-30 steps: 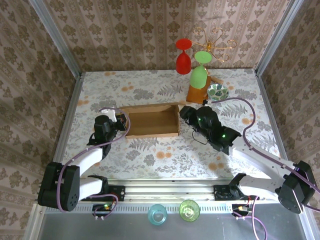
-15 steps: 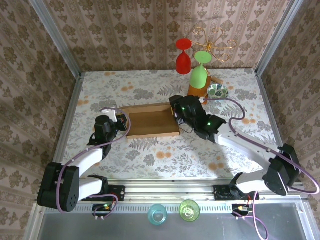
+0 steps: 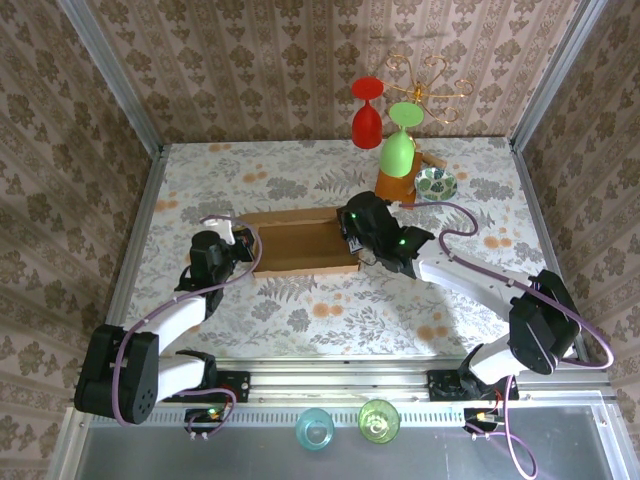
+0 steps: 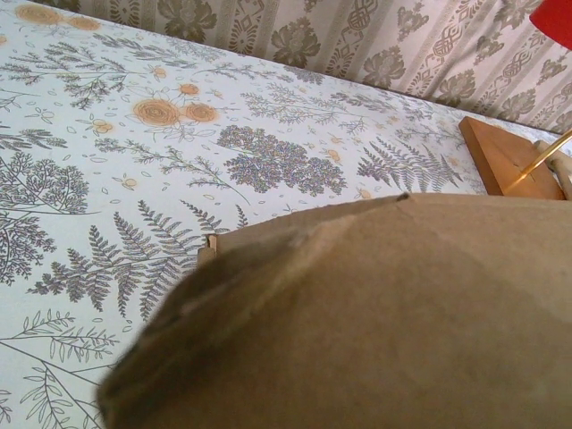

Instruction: Fold the paper box

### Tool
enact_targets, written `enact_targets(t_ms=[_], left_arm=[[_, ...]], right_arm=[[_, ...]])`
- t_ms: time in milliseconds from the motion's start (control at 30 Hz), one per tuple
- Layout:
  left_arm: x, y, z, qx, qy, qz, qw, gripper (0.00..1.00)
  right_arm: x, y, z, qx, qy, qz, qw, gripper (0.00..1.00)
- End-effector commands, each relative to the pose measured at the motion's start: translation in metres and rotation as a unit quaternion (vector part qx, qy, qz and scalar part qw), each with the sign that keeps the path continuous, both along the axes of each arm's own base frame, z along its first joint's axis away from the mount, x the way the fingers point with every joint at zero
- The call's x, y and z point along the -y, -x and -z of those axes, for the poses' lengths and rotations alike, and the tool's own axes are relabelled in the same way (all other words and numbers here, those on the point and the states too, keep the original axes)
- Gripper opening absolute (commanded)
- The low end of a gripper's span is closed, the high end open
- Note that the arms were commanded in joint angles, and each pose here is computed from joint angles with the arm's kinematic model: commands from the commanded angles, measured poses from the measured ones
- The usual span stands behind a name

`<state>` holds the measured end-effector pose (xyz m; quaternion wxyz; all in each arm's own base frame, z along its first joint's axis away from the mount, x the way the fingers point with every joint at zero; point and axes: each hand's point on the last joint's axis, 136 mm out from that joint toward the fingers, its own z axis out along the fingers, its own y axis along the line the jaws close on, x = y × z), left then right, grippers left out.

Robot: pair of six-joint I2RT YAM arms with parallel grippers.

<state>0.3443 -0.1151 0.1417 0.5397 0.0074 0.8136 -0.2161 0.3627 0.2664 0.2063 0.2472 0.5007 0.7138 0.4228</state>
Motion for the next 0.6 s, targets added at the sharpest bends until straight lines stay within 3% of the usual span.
enact_targets(t_ms=[0,100,367,567], left_arm=[[0.002,0.008,0.015,-0.035,0.006,0.002,0.999,0.06],[0.003,0.009,0.01,-0.038,0.012,0.004,0.999,0.11],[0.002,0.026,-0.006,-0.063,0.06,-0.004,0.996,0.46],[-0.005,0.058,-0.008,-0.11,0.129,-0.03,0.985,0.52]], right_arm=[[0.009,0.007,0.023,-0.029,0.012,0.009,0.999,0.09],[0.011,0.01,0.03,-0.036,0.012,0.009,0.999,0.05],[0.017,0.013,0.04,-0.051,0.022,0.008,0.998,0.0],[0.021,0.012,0.05,-0.057,0.032,0.004,0.998,0.0]])
